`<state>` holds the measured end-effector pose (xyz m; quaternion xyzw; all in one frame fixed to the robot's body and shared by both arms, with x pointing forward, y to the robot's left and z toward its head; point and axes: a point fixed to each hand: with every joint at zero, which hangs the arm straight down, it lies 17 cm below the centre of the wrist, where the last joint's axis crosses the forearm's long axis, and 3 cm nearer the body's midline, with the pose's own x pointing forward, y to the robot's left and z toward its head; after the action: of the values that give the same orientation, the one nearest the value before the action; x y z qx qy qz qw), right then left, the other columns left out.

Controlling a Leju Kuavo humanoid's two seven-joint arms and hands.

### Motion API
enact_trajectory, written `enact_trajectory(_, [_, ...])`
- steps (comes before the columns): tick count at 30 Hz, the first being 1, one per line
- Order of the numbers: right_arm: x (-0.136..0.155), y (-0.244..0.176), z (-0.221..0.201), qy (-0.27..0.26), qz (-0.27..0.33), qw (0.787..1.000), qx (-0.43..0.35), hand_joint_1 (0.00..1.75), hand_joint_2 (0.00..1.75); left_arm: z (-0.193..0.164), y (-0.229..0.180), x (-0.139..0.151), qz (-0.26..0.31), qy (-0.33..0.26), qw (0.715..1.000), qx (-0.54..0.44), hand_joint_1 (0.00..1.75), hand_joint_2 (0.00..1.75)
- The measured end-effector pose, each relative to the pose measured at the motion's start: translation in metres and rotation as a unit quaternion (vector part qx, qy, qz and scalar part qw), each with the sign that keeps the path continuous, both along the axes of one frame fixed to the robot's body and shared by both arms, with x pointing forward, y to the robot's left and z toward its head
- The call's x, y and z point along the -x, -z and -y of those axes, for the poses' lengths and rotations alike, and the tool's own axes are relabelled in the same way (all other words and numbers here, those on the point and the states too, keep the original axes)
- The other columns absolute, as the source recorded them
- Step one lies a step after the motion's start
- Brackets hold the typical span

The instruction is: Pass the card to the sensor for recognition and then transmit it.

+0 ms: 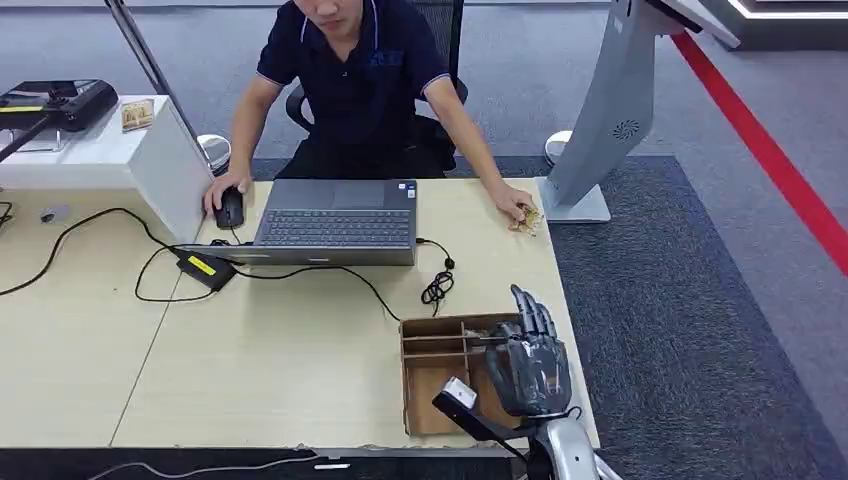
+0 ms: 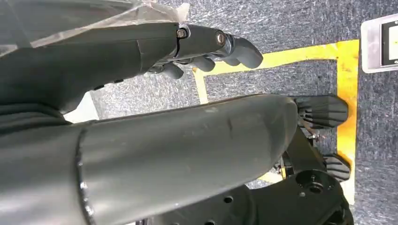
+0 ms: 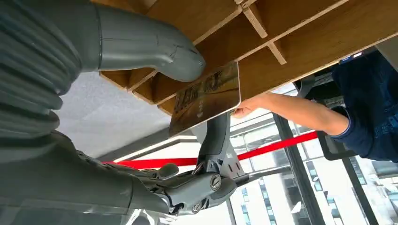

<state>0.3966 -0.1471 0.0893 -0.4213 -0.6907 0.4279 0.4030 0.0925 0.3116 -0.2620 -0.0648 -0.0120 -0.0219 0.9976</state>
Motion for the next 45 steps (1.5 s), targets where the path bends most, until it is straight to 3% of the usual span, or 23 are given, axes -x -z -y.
enact_trajectory(15, [0.000, -0.001, 0.000, 0.000, 0.001, 1.000, 0.000, 0.94, 1.75, 0.000, 0.000, 0.000, 0.000, 0.000, 1.000, 0.000, 0.00, 0.00])
enact_trajectory(18, [0.000, -0.001, 0.000, 0.000, 0.001, 1.000, 0.000, 0.86, 1.75, 0.000, 0.000, 0.000, 0.000, 0.000, 1.000, 0.000, 0.00, 0.00])
enact_trajectory(22, [-0.001, -0.002, -0.001, -0.003, 0.003, 1.000, 0.001, 0.96, 1.75, 0.000, 0.000, 0.000, 0.000, 0.002, 1.000, 0.000, 0.00, 0.00])
enact_trajectory(32, [-0.004, -0.007, -0.002, -0.005, 0.010, 1.000, 0.002, 0.91, 1.75, 0.000, 0.000, 0.000, 0.000, 0.004, 1.000, 0.000, 0.00, 0.00])
enact_trajectory(45, [-0.007, -0.012, -0.004, -0.010, 0.019, 1.000, 0.006, 0.98, 1.75, 0.001, 0.000, 0.000, 0.001, 0.006, 1.000, 0.002, 0.00, 0.00])
